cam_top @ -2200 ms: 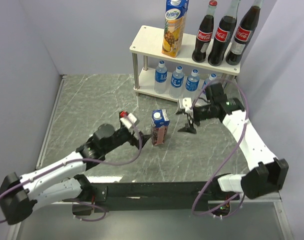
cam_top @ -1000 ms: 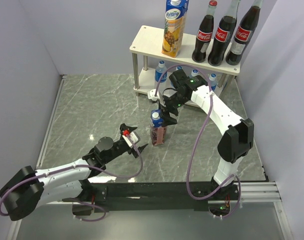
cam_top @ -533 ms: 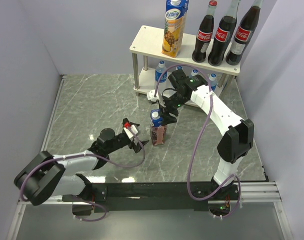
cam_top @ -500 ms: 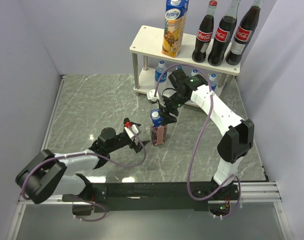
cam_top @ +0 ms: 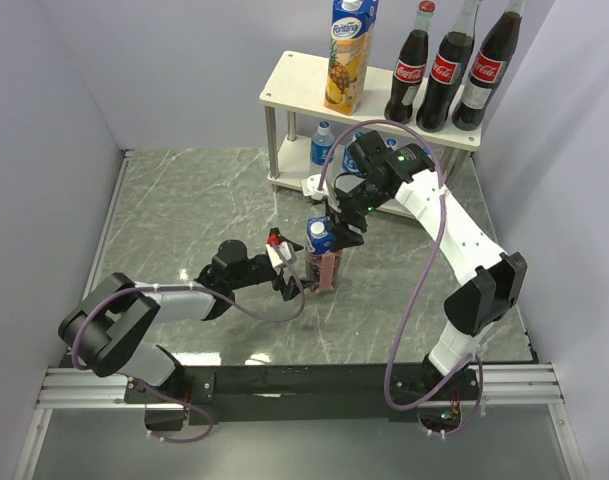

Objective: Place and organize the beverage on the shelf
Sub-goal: Pick up the drink from the center of the board.

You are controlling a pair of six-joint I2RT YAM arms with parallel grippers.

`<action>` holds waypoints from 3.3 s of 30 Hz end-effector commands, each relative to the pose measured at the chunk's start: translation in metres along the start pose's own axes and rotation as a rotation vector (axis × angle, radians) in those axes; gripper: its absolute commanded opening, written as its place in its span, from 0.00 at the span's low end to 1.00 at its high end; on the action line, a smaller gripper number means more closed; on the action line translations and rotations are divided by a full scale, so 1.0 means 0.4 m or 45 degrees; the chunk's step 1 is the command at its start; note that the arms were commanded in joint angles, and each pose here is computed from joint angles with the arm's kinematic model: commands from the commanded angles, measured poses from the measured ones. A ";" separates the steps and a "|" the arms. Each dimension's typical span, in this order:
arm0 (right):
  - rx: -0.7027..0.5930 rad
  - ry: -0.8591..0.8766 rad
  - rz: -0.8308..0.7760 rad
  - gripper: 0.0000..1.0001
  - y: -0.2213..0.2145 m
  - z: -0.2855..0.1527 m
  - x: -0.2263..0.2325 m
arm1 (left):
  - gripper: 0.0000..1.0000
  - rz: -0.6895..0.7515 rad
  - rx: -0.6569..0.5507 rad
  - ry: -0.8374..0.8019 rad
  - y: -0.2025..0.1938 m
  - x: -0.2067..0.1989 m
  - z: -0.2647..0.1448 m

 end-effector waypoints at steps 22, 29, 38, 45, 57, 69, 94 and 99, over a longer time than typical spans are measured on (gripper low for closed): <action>-0.325 -0.186 -0.329 0.00 0.251 -0.188 0.074 | 1.00 -0.059 -0.089 -0.329 0.107 -0.072 0.067; -0.348 -0.165 -0.320 0.00 0.256 -0.184 0.083 | 0.98 -0.034 -0.056 -0.299 0.120 -0.069 0.087; -0.336 -0.191 -0.316 0.00 0.257 -0.193 0.080 | 0.85 -0.002 -0.062 -0.248 0.150 -0.056 0.088; -0.342 -0.239 -0.286 0.00 0.264 -0.202 0.065 | 0.57 -0.025 -0.066 -0.254 0.176 -0.062 0.082; -0.404 -0.360 -0.186 0.32 0.285 -0.239 0.030 | 0.52 -0.052 -0.097 -0.237 0.217 -0.080 0.055; -0.500 -0.539 -0.091 0.73 0.337 -0.318 0.001 | 0.51 -0.008 -0.156 -0.179 0.308 -0.070 0.031; -0.520 -0.716 0.179 0.80 0.078 -0.302 0.107 | 0.49 0.021 -0.255 0.242 0.536 0.143 -0.054; -0.513 -0.664 0.263 0.80 -0.009 -0.210 0.156 | 0.49 0.061 -0.323 0.322 0.644 0.194 -0.065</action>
Point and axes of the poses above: each gripper's point midway between its finger pads, its own z axis out along the fingers, its own x axis along the line the jaws close on, y = z × x, the point moved 1 cm from there along -z, back along the fingers, and after that the axes turned 7 degrees about -z, right-handed, at the moved point
